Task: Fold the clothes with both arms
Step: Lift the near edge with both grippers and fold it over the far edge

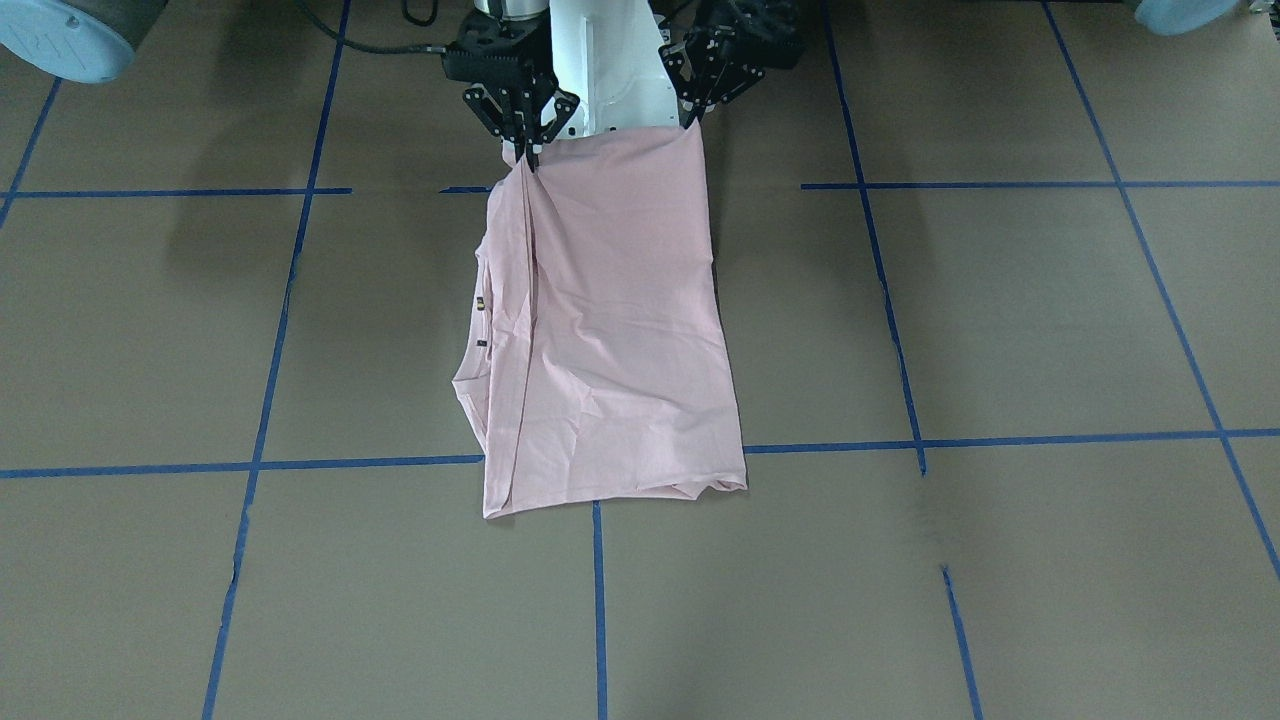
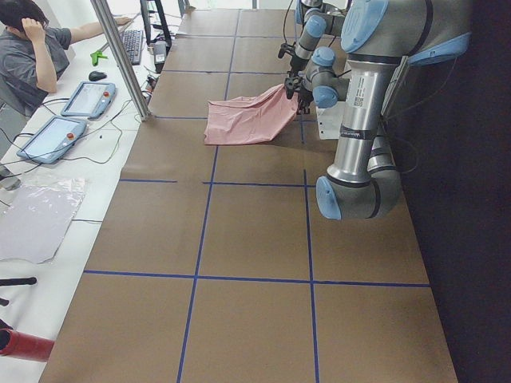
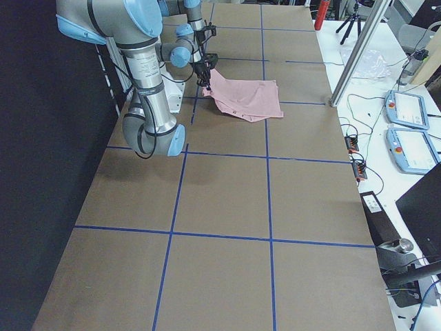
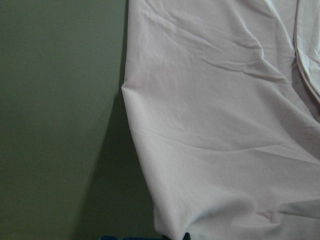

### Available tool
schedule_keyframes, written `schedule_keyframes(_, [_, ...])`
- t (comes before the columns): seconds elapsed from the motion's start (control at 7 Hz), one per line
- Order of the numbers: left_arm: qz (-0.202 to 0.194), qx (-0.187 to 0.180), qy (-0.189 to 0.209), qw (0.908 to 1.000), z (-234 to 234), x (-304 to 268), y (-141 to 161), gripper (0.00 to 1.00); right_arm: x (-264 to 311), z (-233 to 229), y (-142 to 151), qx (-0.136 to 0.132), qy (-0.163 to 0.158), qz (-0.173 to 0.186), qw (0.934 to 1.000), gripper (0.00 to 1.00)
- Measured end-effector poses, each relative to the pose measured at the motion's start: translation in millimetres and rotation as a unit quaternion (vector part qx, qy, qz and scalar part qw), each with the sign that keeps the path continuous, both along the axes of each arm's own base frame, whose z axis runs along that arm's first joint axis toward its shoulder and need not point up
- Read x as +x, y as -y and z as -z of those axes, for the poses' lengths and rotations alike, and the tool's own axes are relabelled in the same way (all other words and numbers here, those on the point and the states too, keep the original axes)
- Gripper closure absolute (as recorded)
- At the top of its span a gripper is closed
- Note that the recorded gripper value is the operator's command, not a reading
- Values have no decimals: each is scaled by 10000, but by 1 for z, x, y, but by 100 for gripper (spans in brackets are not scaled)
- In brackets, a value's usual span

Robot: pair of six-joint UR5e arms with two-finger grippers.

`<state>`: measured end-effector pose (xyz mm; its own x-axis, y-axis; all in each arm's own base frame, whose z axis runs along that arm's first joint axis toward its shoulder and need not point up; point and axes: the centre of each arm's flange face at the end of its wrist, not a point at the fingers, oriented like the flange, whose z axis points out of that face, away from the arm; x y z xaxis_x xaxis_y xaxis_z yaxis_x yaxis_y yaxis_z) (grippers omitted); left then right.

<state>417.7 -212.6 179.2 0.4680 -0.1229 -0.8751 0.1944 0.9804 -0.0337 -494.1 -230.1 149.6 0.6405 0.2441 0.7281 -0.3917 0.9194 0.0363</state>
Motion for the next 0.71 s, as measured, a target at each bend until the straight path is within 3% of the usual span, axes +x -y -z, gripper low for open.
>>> schedule_keyframes(0.29, [-195, -83, -181, 9996, 25, -47, -11, 100, 26, 13, -11, -39, 61, 74, 9999, 100])
schedule_keyframes(0.71, [-120, 15, 46, 9999, 23, -22, 8, 100, 11, 7, -10, -39, -107, 105, 9999, 100])
